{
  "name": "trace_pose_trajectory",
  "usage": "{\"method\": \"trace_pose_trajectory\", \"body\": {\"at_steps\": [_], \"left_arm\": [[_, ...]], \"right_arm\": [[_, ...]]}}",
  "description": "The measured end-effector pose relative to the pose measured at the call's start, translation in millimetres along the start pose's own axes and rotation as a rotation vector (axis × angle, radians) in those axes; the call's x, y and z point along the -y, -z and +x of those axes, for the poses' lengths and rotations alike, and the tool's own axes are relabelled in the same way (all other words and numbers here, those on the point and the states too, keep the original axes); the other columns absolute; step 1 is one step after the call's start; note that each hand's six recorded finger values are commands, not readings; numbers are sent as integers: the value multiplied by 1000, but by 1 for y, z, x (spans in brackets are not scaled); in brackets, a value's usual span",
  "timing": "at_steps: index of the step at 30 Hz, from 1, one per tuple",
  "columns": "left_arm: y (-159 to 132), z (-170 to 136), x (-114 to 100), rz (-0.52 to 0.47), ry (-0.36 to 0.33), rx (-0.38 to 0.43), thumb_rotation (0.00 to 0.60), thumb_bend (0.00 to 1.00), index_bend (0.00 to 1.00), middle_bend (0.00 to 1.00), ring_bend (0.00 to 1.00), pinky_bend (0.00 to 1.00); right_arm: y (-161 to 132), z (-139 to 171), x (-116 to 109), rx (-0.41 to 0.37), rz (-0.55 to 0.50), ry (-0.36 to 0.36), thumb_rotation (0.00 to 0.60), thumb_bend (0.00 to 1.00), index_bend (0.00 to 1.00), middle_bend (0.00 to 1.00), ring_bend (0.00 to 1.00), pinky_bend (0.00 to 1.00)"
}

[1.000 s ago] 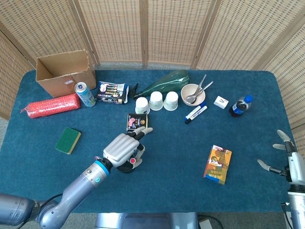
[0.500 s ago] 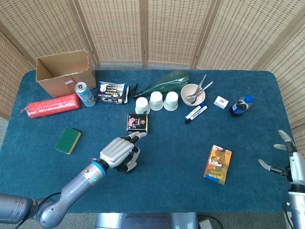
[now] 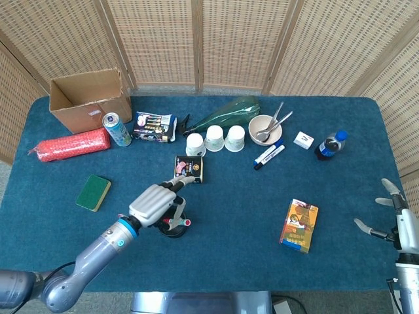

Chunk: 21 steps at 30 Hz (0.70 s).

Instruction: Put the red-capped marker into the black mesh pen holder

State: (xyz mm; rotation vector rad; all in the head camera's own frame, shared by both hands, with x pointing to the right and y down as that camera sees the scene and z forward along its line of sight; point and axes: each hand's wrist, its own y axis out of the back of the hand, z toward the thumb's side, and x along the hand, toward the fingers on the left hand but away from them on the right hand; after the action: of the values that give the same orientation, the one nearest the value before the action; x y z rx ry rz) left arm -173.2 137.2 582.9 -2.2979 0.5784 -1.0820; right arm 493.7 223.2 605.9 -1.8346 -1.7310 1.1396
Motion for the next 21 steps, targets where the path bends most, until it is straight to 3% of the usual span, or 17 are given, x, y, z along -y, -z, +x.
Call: {"method": "trace_pose_trajectory", "body": {"at_steps": [5,12,21], "left_arm": [[27,-24,-19,70,-84,-40,600,406,245,0,0,158],[107,-92,-20,185,-142,-268,600,270,96,0,0,96],[153,-159,-5,169,-189,-421,600,247,114,0,0,99]], "right_arm": [[-4,1,-1,-11,11,1,600,0,92,116,101,319],[-9,2,0,-13,26,-7,600,0,89,112,91,311],[-13,3,0,-17,51,-11,600,0,89,110,91,308]]}}
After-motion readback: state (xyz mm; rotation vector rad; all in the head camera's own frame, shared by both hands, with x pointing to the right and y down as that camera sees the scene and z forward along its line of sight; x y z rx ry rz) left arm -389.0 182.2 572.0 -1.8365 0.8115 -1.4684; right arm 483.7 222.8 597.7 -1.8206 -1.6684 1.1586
